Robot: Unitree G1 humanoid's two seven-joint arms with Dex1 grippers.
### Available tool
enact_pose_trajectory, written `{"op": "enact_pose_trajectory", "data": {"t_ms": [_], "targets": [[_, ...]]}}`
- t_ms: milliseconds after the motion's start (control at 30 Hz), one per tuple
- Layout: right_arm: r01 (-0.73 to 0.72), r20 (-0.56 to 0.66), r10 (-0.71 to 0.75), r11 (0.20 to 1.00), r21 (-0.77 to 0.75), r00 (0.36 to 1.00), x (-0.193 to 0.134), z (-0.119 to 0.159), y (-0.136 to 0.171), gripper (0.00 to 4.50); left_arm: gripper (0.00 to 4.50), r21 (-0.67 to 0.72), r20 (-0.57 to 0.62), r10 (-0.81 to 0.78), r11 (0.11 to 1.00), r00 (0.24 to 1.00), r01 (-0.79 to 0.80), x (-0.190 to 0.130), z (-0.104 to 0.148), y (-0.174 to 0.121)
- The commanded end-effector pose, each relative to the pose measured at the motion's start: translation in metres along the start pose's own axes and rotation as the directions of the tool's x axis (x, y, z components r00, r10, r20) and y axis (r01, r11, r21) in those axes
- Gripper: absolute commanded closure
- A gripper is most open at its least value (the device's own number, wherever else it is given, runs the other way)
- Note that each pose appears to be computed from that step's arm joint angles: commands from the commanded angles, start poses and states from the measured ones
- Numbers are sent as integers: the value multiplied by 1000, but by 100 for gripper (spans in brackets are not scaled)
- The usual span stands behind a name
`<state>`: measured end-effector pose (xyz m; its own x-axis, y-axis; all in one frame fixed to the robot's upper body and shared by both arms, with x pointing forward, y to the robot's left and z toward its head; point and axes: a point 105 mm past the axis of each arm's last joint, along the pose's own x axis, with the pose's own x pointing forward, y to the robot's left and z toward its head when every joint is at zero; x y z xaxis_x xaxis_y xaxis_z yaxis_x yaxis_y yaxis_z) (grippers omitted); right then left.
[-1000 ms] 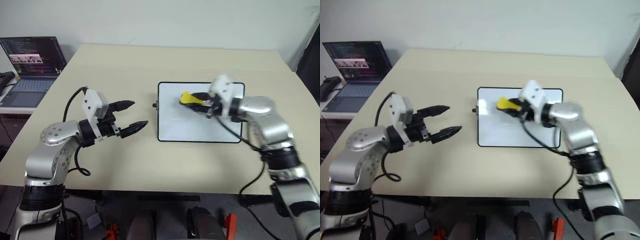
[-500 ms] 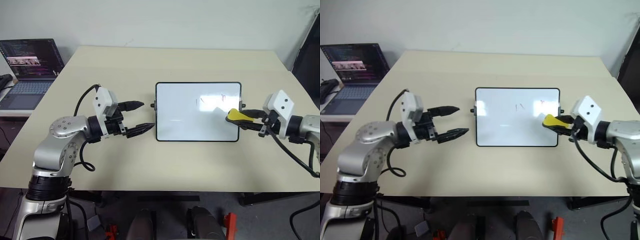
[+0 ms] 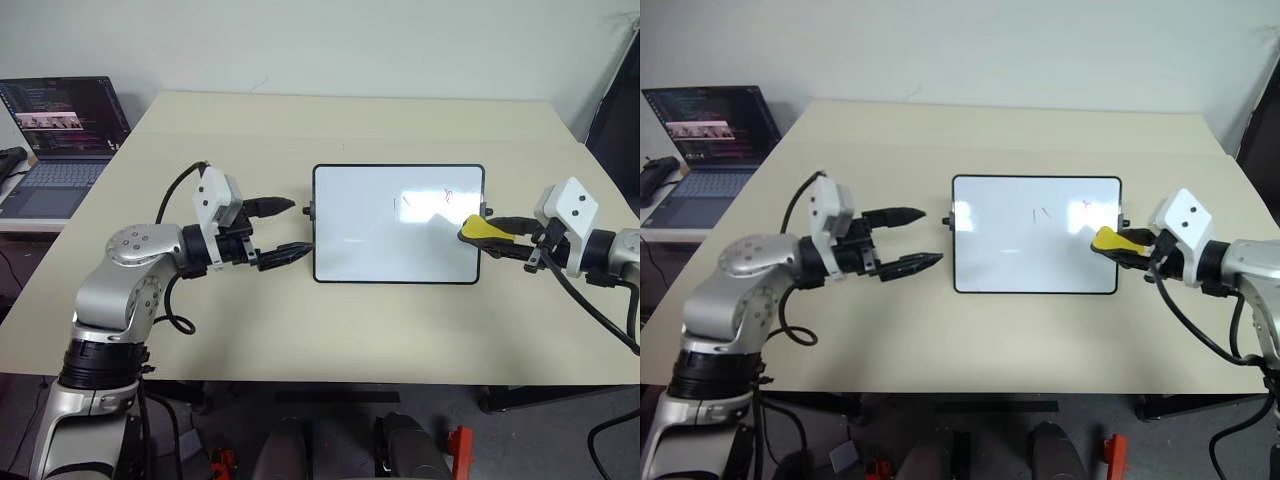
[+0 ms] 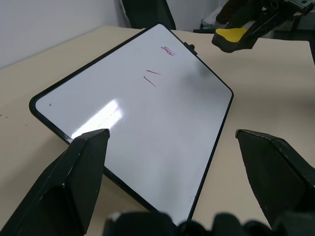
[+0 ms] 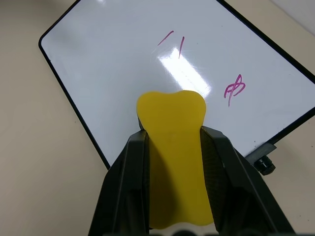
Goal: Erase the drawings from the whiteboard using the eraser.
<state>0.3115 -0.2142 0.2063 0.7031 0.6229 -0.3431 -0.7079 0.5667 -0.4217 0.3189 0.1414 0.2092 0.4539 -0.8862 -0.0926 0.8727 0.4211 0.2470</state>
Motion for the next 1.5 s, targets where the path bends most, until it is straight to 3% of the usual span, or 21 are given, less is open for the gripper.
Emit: {"op": "enact_pose_trajectory", "data": {"t_ms": [33, 300, 767, 1067, 1200, 1333, 1500], "targets": [[18, 29, -17, 999, -49, 999, -4, 13, -4, 338, 0, 43, 24, -11, 999, 1000, 10, 0, 12, -1], [-7, 101, 13, 998, -62, 995, 7, 31, 1, 339, 0, 44, 25, -18, 999, 1000, 17, 1, 12, -2], [-18, 32, 19, 999, -46, 999, -3, 14, 4, 339, 0, 39, 19, -30, 999, 999, 29, 1, 11, -3], [-4, 86, 9, 998, -58, 996, -1, 29, 5, 339, 0, 41, 21, -40, 998, 999, 40, 2, 11, -3], [93, 262, -89, 996, -6, 961, 35, 63, -3, 339, 0, 40, 19, -40, 998, 999, 39, 2, 10, -2], [237, 256, -229, 971, 1, 939, 84, 67, -7, 339, 0, 33, 10, -42, 999, 999, 42, 4, 6, -4], [336, 218, -332, 942, 17, 918, 116, 57, -13, 339, 0, 33, 13, -46, 998, 999, 45, 5, 8, -6]]}}
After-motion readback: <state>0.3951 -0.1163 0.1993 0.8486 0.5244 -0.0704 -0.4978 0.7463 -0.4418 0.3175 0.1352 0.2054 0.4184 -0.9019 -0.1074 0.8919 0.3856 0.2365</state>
